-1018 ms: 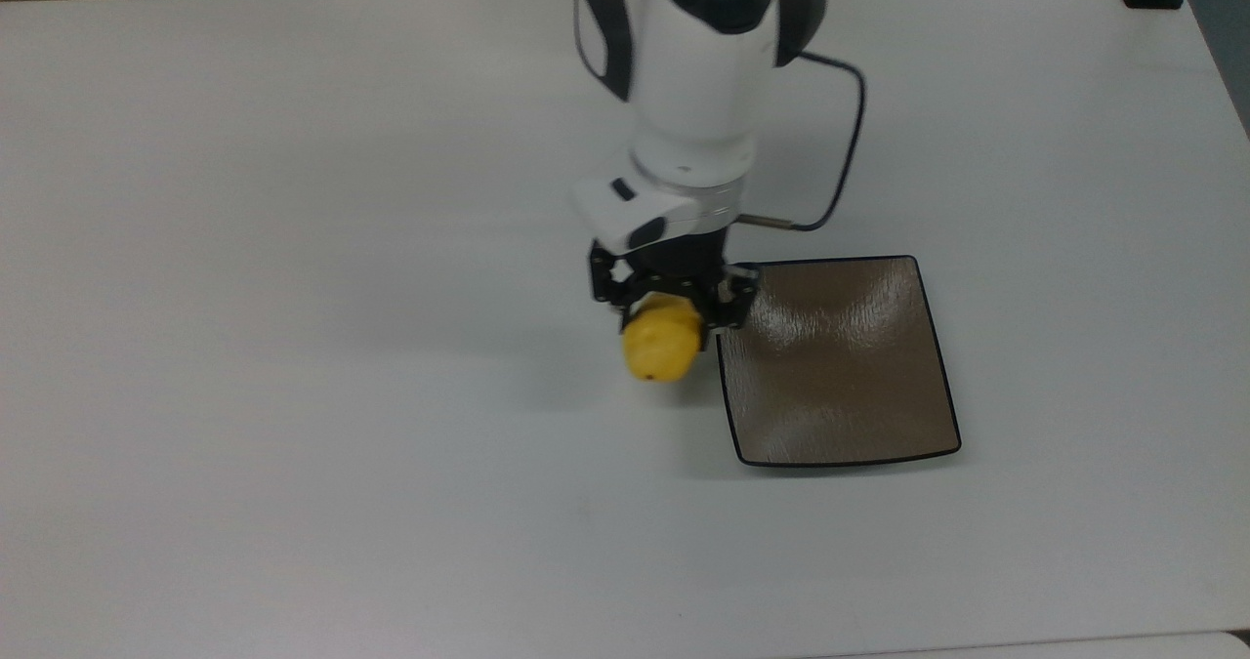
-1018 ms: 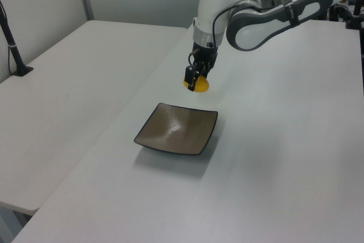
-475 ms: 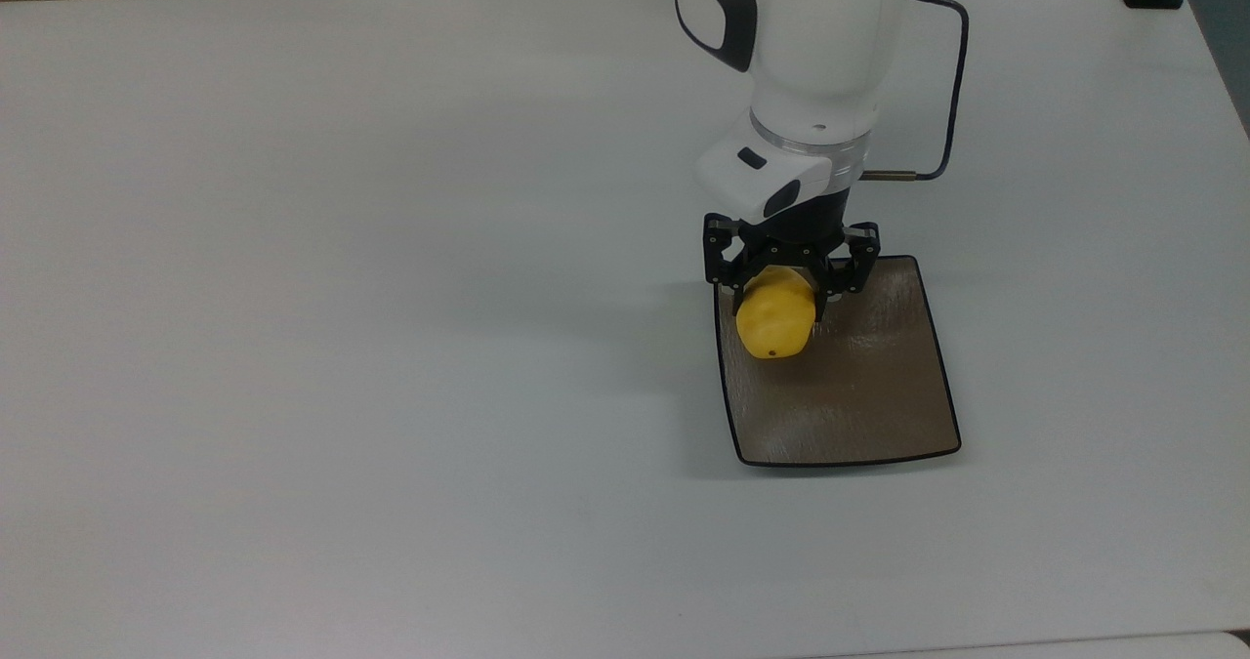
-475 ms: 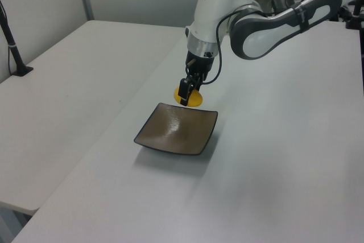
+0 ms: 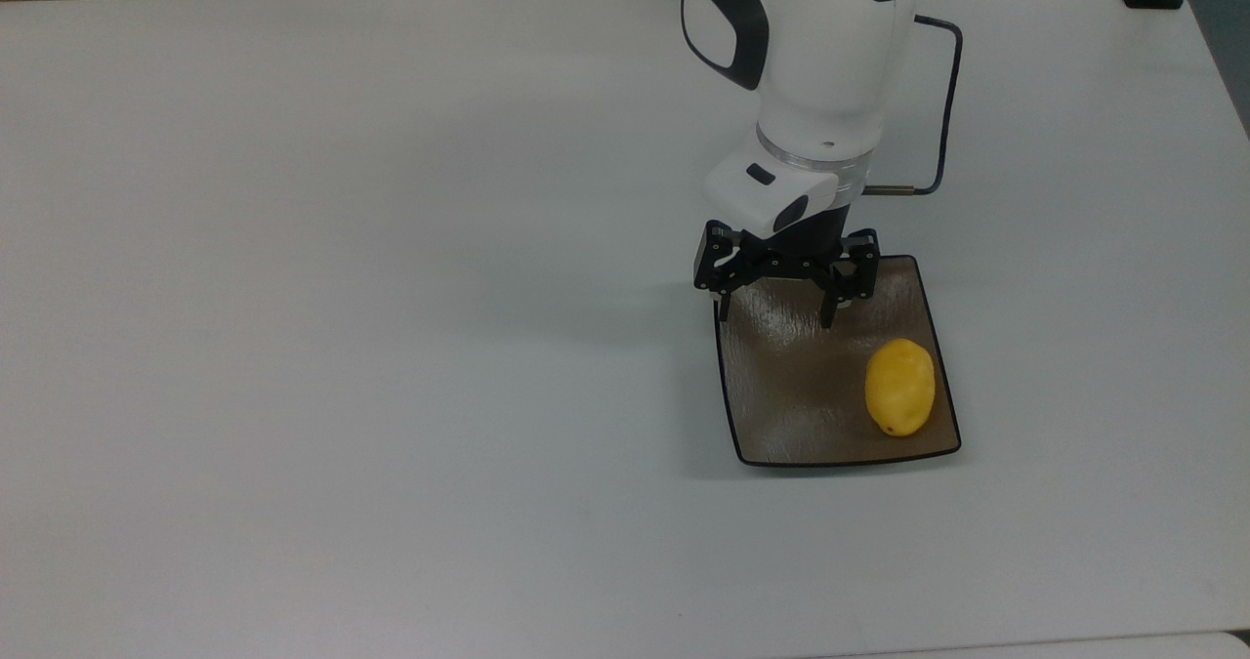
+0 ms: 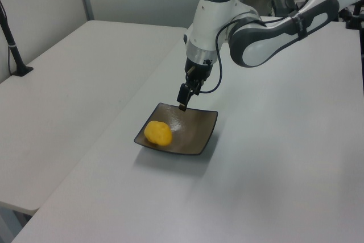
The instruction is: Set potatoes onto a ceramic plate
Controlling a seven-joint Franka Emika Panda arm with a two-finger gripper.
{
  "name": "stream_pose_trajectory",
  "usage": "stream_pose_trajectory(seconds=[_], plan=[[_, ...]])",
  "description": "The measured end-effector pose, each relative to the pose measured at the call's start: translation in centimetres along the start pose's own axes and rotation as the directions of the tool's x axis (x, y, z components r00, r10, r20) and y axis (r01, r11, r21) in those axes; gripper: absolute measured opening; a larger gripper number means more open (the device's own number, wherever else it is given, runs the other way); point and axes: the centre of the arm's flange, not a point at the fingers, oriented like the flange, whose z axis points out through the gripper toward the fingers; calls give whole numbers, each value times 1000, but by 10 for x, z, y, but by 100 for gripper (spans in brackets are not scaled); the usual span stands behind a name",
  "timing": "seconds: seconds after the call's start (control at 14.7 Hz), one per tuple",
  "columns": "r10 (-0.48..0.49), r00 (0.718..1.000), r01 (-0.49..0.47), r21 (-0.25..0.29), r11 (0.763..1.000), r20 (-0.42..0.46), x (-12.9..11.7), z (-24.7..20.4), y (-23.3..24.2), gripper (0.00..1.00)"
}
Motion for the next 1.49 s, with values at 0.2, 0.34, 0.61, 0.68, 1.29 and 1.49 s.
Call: stream_pose_trajectory(seconds=[0.2,0.34,0.61,0.68,1.29,1.49], plan=[[2,1000,-2,-2,1000,-1,1,-4,1,100],[3,999,-1,-40,999,42,-2,-10,6,100],[0,993,11,-86,996,120,-12,-19,20,100],[-31,987,46,-89,995,157,-20,-24,28,100],[3,962,27,-107,994,272,-66,-119,151,100],[31,966,-14,-69,998,255,-77,-156,192,100]])
